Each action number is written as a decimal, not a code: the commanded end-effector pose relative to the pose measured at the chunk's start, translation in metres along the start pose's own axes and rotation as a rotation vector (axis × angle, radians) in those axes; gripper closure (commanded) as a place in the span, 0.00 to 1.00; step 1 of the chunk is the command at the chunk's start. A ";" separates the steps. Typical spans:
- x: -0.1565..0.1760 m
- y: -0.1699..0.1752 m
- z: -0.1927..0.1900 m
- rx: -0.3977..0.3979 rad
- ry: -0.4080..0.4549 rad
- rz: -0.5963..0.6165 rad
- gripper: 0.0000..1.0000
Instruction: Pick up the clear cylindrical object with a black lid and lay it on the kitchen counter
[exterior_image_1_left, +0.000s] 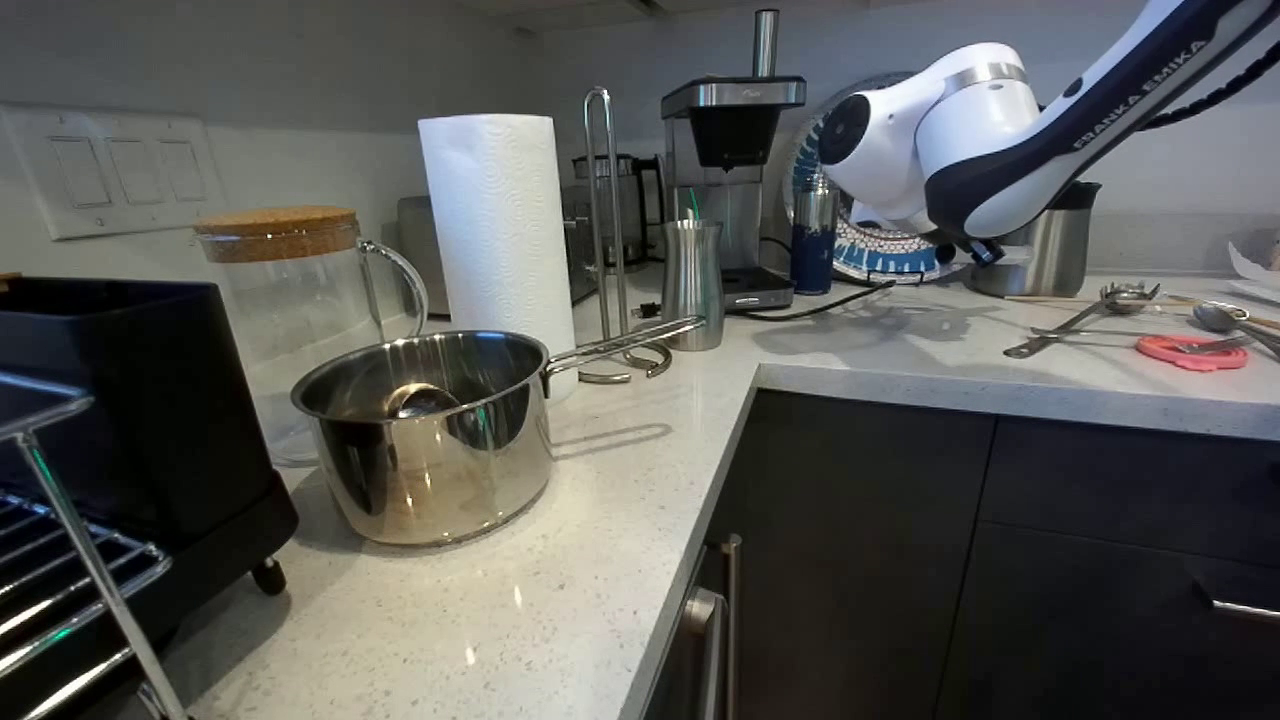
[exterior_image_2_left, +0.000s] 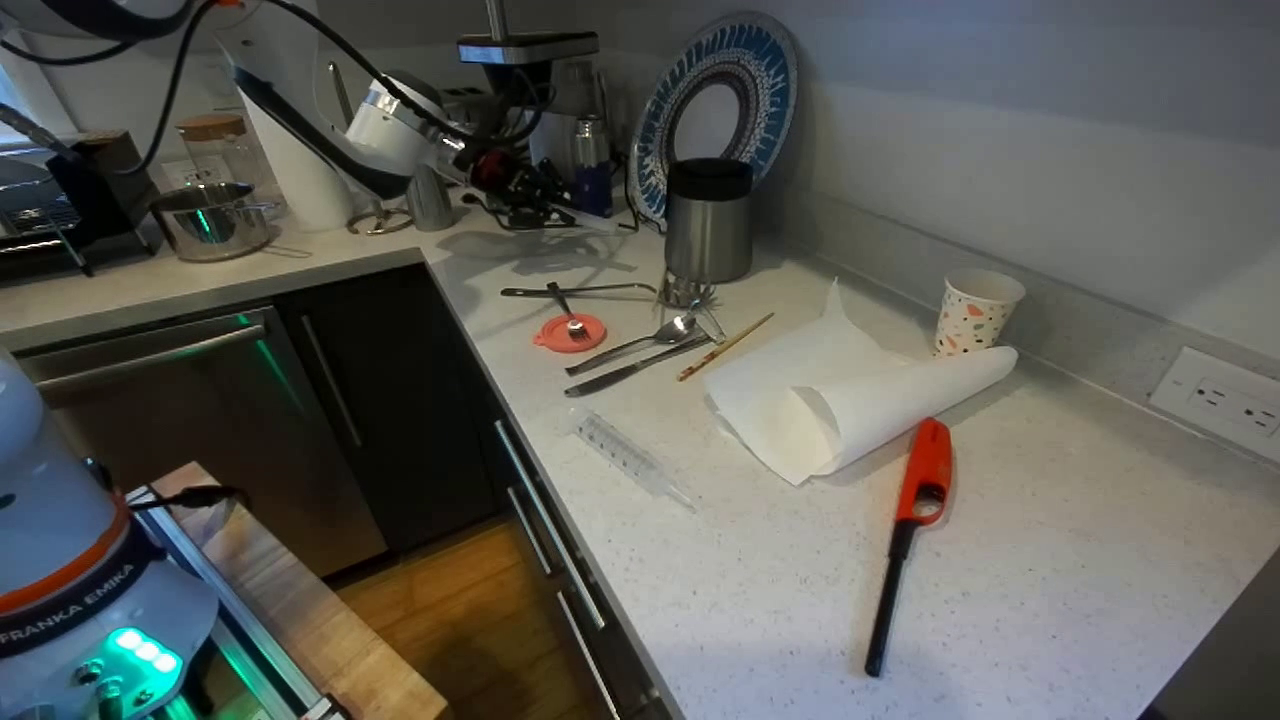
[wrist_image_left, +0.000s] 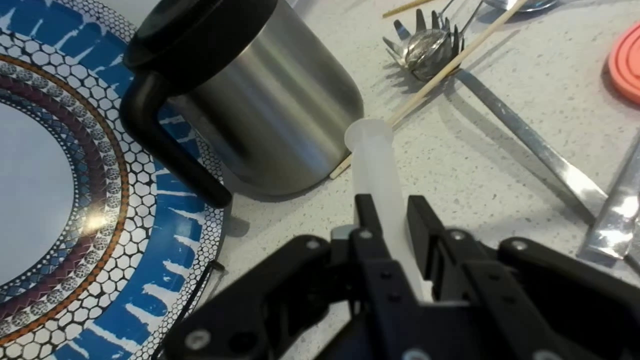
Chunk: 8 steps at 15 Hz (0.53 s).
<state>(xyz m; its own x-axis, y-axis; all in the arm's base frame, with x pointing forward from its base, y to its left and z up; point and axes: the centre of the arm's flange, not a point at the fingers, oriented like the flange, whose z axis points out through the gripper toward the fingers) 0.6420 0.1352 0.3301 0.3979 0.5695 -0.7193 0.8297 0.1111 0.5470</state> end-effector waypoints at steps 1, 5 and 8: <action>0.015 -0.001 0.014 -0.076 -0.046 -0.033 0.95; 0.033 -0.005 0.034 -0.141 -0.081 -0.135 0.95; 0.048 -0.012 0.053 -0.155 -0.101 -0.192 0.95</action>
<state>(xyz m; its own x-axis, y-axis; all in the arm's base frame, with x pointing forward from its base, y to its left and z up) 0.6558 0.1228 0.2880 0.3237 0.4779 -0.8166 0.8225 0.2846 0.4925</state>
